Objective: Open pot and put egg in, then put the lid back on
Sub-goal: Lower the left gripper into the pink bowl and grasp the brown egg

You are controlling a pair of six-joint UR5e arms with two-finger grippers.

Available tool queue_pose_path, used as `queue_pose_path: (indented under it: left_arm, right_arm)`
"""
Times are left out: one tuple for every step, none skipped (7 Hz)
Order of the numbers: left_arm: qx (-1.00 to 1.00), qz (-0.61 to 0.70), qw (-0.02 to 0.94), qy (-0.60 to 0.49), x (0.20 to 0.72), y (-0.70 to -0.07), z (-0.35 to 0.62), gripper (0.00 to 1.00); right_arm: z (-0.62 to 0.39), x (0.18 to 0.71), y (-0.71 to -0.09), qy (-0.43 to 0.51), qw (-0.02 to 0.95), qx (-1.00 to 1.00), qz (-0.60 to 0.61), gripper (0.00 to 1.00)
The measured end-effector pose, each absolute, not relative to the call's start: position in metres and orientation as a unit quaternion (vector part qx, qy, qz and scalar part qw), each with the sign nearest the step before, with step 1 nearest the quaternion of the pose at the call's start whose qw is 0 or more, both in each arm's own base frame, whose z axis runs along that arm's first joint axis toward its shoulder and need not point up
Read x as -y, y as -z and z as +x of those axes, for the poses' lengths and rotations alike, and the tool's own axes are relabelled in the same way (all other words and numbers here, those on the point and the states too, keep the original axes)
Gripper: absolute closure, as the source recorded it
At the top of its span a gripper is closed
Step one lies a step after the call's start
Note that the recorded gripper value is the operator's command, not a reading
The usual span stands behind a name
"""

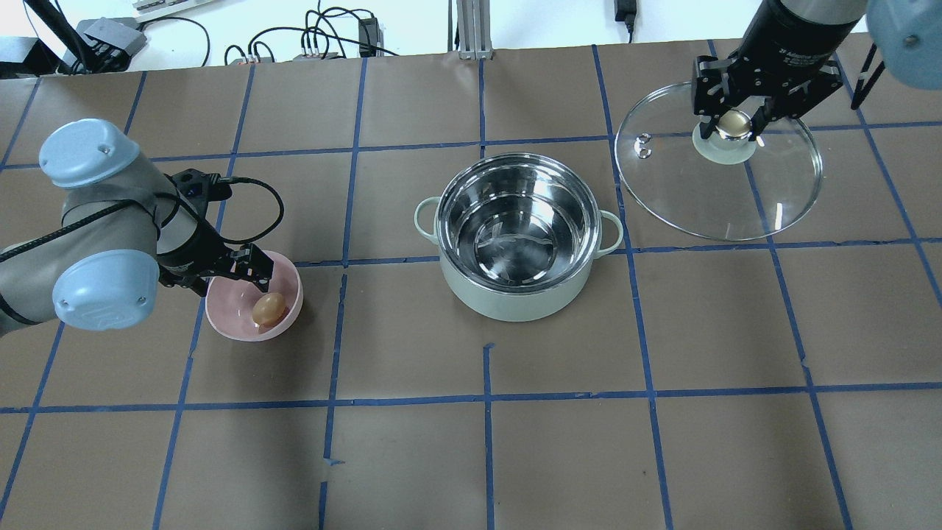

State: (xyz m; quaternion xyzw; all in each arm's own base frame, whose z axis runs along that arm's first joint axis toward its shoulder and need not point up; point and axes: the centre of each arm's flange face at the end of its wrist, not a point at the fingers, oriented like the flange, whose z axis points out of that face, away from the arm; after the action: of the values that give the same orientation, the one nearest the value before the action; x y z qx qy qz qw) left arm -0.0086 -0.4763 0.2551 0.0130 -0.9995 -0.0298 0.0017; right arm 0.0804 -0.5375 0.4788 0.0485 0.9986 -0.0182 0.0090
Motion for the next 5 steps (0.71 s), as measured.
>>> queue_pose_path:
  left_arm:
    - [0.999, 0.013, 0.005, 0.038, 0.478, -0.246, -0.008, 0.00]
    - [0.999, 0.013, 0.008, 0.048, 0.481, -0.234, -0.007, 0.01]
    - [0.998, 0.013, 0.011, 0.055, 0.482, -0.225, -0.006, 0.02]
    - [0.998, 0.013, 0.013, 0.059, 0.483, -0.219, -0.006, 0.02]
    - [0.998, 0.014, 0.015, 0.063, 0.483, -0.215, -0.006, 0.02]
  right_arm:
    - [0.080, 0.537, -0.478, 0.017, 0.009, -0.999, 0.048, 0.81]
    - [0.080, 0.537, -0.477, 0.017, 0.009, -0.999, 0.048, 0.80]
    - [0.080, 0.536, -0.477, 0.017, 0.009, -0.999, 0.048, 0.80]
    - [0.080, 0.536, -0.477, 0.017, 0.009, -0.999, 0.048, 0.80]
    - [0.080, 0.536, -0.477, 0.017, 0.009, -0.999, 0.048, 0.80]
